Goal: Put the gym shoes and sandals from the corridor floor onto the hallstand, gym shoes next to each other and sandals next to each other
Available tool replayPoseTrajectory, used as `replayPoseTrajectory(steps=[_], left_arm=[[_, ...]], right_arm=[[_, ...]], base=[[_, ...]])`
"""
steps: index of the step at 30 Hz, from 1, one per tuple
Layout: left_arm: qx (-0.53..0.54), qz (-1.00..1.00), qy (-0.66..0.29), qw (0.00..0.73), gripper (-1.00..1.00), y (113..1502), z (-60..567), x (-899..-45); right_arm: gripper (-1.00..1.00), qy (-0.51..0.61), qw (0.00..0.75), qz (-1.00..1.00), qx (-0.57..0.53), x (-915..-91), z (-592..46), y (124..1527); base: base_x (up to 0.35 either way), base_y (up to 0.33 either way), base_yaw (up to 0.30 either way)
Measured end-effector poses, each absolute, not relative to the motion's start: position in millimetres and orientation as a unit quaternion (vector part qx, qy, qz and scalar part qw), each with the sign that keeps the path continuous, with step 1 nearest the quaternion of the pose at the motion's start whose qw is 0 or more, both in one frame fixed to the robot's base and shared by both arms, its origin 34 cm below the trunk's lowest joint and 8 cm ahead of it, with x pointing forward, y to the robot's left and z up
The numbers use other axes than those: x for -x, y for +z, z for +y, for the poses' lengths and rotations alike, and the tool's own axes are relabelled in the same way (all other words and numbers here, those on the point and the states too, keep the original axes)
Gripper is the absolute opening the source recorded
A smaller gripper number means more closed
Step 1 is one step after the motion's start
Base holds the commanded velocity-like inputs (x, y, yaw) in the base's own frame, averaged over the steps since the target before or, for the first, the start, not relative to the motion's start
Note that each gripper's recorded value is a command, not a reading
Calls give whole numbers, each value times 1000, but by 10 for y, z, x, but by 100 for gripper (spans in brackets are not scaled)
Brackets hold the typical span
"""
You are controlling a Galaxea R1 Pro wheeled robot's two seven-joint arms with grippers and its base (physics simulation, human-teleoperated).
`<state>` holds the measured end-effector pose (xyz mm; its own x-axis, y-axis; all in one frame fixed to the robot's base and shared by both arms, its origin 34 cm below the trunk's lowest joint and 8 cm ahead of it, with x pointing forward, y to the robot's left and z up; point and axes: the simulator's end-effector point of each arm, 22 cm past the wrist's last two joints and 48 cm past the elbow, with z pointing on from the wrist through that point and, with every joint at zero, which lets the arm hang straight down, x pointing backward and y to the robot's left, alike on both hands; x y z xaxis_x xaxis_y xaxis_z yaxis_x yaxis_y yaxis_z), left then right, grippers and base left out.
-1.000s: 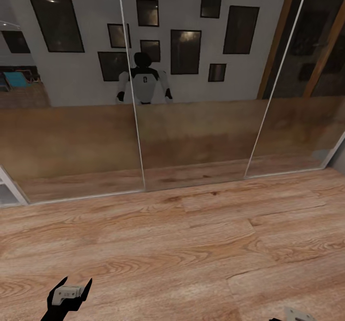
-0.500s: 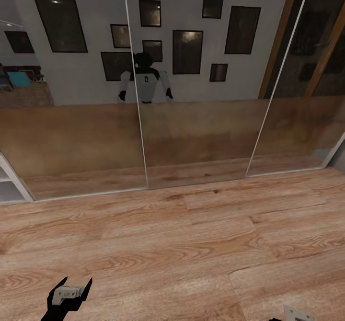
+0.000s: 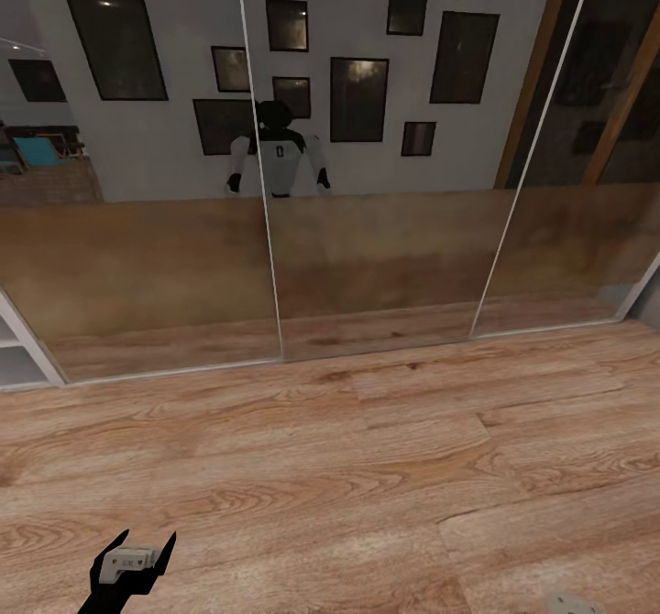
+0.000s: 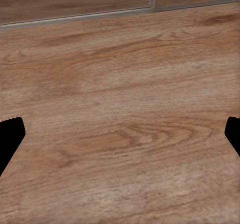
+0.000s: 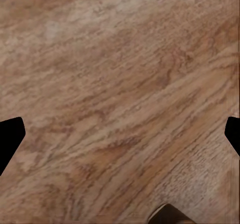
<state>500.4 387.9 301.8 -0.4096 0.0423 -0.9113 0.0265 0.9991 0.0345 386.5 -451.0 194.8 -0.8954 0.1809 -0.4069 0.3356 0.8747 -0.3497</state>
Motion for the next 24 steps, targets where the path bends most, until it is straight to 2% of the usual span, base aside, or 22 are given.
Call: replayPoseTrajectory(steps=[7,13,24], left_arm=[[-20,839,8,543,100,3022,3884,-5006],[-19,839,8,544,100,3024,3884,-5009],[-19,839,8,544,100,3027,3884,-5012]], right_arm=[[100,-248,109,953,-135,-3463,-5135,2028],[100,-282,29,951,-124,-2550,-5689,2073],[100,-268,-51,962,-9,-1677,-5820,2039]], base=[[-1,0,0],[0,0,0],[0,0,0]])
